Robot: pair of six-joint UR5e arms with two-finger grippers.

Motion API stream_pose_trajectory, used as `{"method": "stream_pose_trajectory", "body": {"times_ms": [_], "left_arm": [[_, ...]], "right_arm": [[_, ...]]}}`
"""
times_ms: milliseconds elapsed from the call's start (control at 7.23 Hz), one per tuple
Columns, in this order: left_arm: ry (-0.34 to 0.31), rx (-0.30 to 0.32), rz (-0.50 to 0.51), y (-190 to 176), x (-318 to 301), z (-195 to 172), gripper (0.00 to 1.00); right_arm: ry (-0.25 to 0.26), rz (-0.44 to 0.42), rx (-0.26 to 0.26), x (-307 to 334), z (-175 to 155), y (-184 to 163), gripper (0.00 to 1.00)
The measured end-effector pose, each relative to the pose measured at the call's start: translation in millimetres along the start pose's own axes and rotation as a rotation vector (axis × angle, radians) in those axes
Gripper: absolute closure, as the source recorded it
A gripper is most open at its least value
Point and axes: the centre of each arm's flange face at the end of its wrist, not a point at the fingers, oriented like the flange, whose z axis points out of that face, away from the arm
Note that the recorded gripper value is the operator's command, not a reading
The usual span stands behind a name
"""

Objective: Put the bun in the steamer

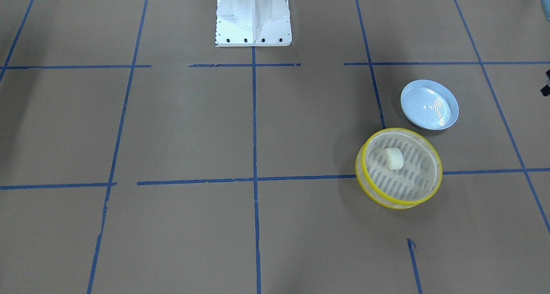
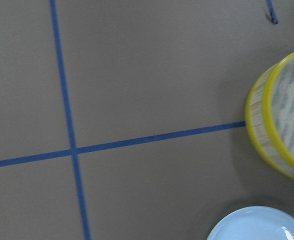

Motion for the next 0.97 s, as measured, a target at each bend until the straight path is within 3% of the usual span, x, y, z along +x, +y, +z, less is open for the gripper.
{"method": "stream_pose_trajectory", "body": {"times_ms": [415, 968], "left_arm": [[-0.027, -0.093, -0.119, 29, -49, -26, 0.0], [-0.017, -0.123, -0.17, 45, -53, -24, 0.0]], "right_arm": [[0.0, 0.0, 0.0, 0, 0, 0, 0.0], [0.0, 0.0, 0.0, 0, 0, 0, 0.0]]}}
